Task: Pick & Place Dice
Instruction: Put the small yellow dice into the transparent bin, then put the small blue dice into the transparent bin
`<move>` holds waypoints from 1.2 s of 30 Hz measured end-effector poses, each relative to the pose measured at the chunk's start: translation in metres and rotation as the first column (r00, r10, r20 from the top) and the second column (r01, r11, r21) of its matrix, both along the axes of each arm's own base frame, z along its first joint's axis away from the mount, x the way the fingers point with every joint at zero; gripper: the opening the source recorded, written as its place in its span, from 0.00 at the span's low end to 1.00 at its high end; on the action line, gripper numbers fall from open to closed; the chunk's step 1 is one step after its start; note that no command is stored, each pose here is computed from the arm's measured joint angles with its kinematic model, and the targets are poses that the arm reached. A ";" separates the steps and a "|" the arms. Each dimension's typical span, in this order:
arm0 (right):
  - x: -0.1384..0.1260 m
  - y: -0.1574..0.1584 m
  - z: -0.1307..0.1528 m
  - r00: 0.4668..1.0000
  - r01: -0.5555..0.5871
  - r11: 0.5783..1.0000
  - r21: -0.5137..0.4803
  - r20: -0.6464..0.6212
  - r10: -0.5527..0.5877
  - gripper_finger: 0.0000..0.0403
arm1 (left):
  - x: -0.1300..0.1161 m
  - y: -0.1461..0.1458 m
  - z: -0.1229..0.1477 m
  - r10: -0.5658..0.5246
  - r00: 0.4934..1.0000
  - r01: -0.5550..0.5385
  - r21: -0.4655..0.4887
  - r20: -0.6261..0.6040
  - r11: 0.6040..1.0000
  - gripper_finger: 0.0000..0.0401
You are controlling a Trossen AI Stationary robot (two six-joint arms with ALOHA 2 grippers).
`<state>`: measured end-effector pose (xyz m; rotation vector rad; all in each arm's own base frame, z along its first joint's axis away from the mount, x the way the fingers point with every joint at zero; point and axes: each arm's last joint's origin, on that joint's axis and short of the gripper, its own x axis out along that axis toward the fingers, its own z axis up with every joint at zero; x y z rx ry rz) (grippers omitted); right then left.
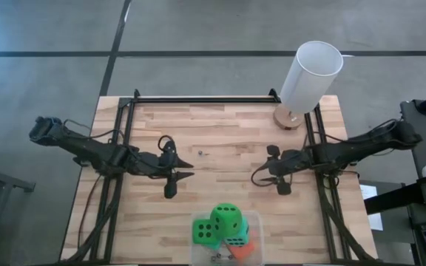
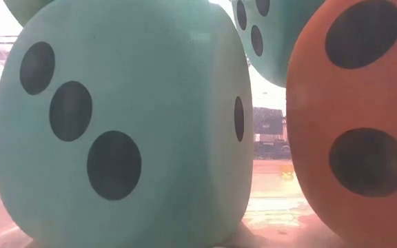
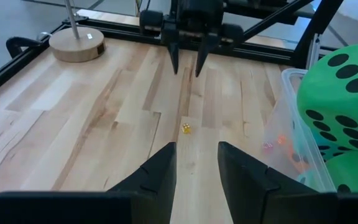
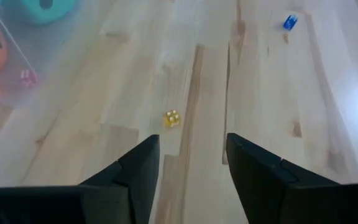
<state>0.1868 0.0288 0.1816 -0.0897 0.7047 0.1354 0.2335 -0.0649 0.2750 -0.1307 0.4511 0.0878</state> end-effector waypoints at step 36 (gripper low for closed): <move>0.060 -0.007 -0.090 0.998 -0.070 0.996 -0.049 -0.002 0.070 0.38 | 0.000 0.000 0.001 0.000 1.000 0.000 -0.003 0.007 1.000 0.31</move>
